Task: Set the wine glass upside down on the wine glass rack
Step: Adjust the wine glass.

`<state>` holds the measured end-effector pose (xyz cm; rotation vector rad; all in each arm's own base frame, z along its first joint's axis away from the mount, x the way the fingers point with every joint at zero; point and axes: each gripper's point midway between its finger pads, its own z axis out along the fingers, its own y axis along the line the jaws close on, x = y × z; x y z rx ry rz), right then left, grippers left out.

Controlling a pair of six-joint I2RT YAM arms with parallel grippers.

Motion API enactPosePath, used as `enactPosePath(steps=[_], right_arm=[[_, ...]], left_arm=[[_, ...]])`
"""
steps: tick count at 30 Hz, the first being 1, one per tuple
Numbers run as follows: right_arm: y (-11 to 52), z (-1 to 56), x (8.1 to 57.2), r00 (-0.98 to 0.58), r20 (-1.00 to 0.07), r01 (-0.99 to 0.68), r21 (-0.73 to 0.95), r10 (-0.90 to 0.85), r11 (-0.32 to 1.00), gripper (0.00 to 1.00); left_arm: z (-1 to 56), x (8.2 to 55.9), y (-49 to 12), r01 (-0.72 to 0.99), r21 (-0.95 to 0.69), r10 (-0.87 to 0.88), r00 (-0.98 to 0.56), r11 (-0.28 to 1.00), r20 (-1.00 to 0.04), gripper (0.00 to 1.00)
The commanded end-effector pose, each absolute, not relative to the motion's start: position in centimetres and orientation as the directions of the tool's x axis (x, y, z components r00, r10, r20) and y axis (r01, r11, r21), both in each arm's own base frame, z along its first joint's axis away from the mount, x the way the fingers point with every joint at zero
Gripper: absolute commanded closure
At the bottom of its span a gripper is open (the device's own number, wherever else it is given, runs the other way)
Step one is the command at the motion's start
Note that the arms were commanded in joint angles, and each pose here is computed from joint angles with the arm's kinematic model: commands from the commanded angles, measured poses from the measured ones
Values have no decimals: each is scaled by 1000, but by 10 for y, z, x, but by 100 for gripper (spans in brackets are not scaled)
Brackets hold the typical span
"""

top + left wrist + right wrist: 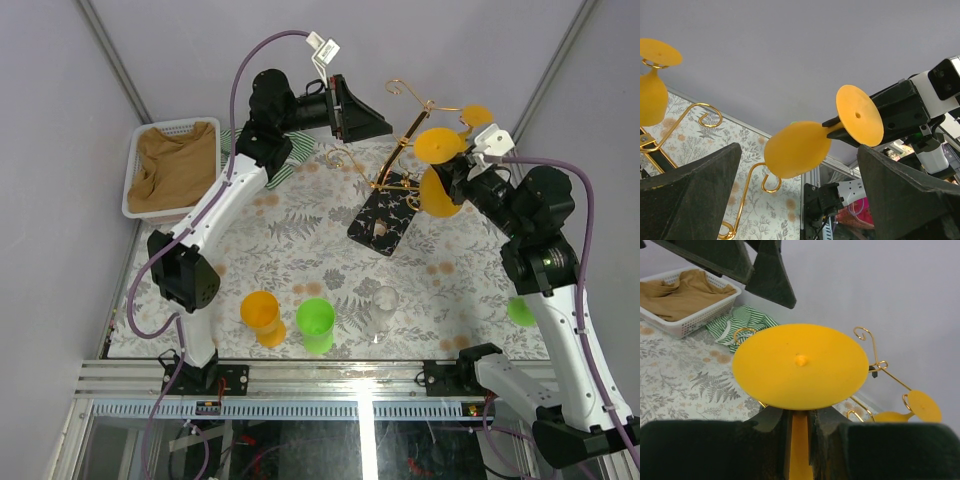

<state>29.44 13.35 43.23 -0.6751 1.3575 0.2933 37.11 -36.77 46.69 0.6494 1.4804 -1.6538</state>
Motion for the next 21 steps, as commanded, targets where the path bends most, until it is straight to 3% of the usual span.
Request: enactPosePath(steps=[1,4,13,18,21], right_arm=[[113,471,293,295,-938,-439,-304,-184,846,100],[88,474,300,265,-942,-313,-286,-205,906,100],[45,481,302,226,-951,-87,-236,-212,968,100],[20,484,301,187,-952,44,-238,-242,970,100],[13,484,301,170,-953,78,-239,-249,968,100]], left_arm=[[498,360,-355,878,-479,-250,-466,-9,-849,0],[494,370,-346,877,-478,-255,-452,48,-855,0],[480,431,-271,810,-436,-297,-337,392,-893,0],[426,481,-207,587,-428,-268,-343,687,-900,0],[386,497,-179,464,-477,-280,-431,747,-858,0]])
